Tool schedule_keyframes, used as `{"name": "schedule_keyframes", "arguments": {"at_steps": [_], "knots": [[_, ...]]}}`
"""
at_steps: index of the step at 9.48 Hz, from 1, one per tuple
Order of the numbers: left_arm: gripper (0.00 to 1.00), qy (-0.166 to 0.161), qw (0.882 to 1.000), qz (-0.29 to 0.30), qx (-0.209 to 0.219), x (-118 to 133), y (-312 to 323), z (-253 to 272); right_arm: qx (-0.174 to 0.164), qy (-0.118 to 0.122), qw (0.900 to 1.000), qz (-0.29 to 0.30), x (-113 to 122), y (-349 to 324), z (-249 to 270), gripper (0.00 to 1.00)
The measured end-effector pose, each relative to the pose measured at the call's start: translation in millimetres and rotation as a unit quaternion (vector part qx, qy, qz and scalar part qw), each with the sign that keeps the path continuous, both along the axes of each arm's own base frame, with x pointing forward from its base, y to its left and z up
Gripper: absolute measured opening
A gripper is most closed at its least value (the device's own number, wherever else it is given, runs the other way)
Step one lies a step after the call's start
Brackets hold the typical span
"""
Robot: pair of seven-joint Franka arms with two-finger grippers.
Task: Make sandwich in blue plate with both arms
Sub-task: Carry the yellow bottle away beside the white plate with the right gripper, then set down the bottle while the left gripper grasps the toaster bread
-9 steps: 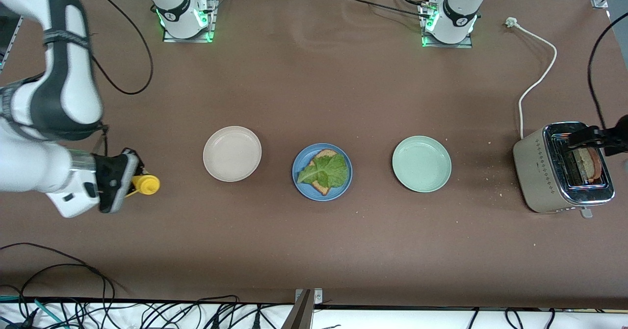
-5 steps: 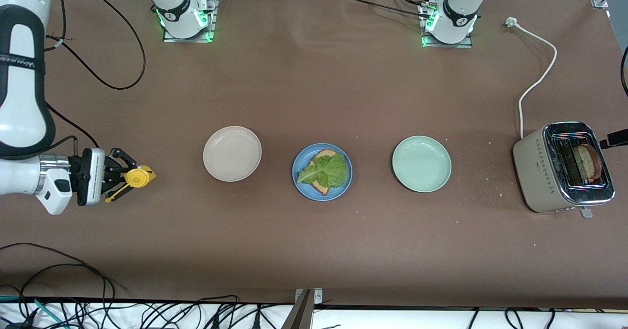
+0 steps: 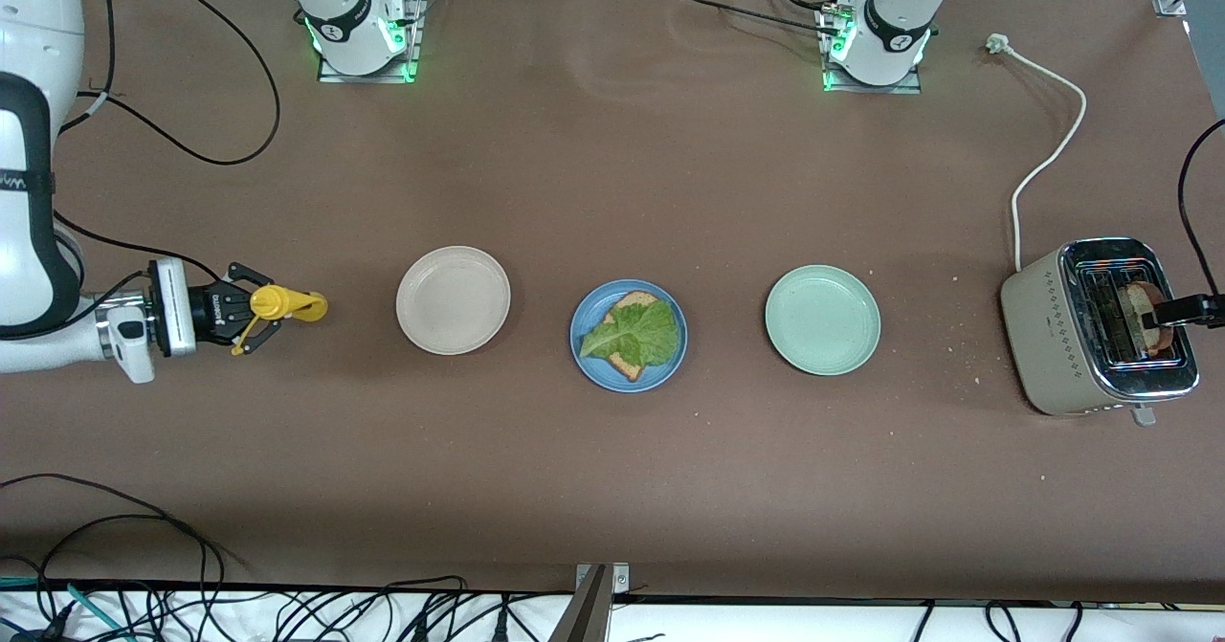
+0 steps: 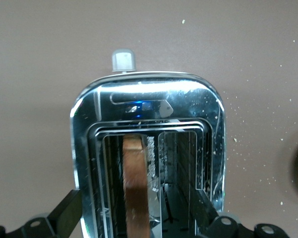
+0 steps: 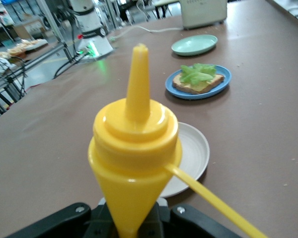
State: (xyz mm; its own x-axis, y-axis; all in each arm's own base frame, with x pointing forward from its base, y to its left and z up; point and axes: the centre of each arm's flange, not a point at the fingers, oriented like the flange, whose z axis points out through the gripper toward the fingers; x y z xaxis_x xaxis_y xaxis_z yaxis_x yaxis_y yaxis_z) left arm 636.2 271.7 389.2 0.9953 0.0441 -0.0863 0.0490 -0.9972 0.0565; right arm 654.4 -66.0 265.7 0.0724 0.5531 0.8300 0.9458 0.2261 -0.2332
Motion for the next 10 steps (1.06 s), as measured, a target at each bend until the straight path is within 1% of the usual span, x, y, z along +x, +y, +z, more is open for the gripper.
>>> {"name": "schedule_keyframes", "arguments": {"at_steps": [2,3,4,6,7,8,9,10], "knots": [[0.98,0.003,1.0,0.007,-0.006,6.4,-6.3,-18.8,0.061,-0.025,0.998,0.025,-19.0,-26.8,-55.7,0.09],[0.93,0.005,1.0,0.009,-0.007,7.7,-9.1,-21.4,0.081,-0.034,0.996,0.032,-25.8,-32.2,-80.8,0.09],[0.76,0.005,1.0,0.01,-0.007,7.9,-9.7,-21.1,0.095,-0.037,0.994,0.039,-30.8,-30.3,-101.0,0.09],[0.46,0.009,1.0,0.01,-0.005,6.8,-8.5,-21.3,0.116,-0.03,0.992,0.046,-37.7,-19.0,-131.3,0.09],[0.3,0.009,1.0,0.008,0.005,6.3,-5.5,-19.6,0.125,-0.028,0.991,0.049,-40.2,-13.6,-141.5,0.09],[0.18,0.013,1.0,0.002,0.018,5.8,-3.8,-18.4,0.134,-0.029,0.989,0.053,-41.8,-7.1,-149.2,0.09],[0.13,0.02,0.999,-0.004,0.027,4.8,-4.4,-17.1,0.141,-0.025,0.988,0.055,-43.7,-1.0,-156.7,0.09],[0.12,0.025,0.999,-0.009,0.035,4.2,-5.4,-12.1,0.151,-0.023,0.987,0.05,-44.0,3.0,-159.9,0.09]]}}
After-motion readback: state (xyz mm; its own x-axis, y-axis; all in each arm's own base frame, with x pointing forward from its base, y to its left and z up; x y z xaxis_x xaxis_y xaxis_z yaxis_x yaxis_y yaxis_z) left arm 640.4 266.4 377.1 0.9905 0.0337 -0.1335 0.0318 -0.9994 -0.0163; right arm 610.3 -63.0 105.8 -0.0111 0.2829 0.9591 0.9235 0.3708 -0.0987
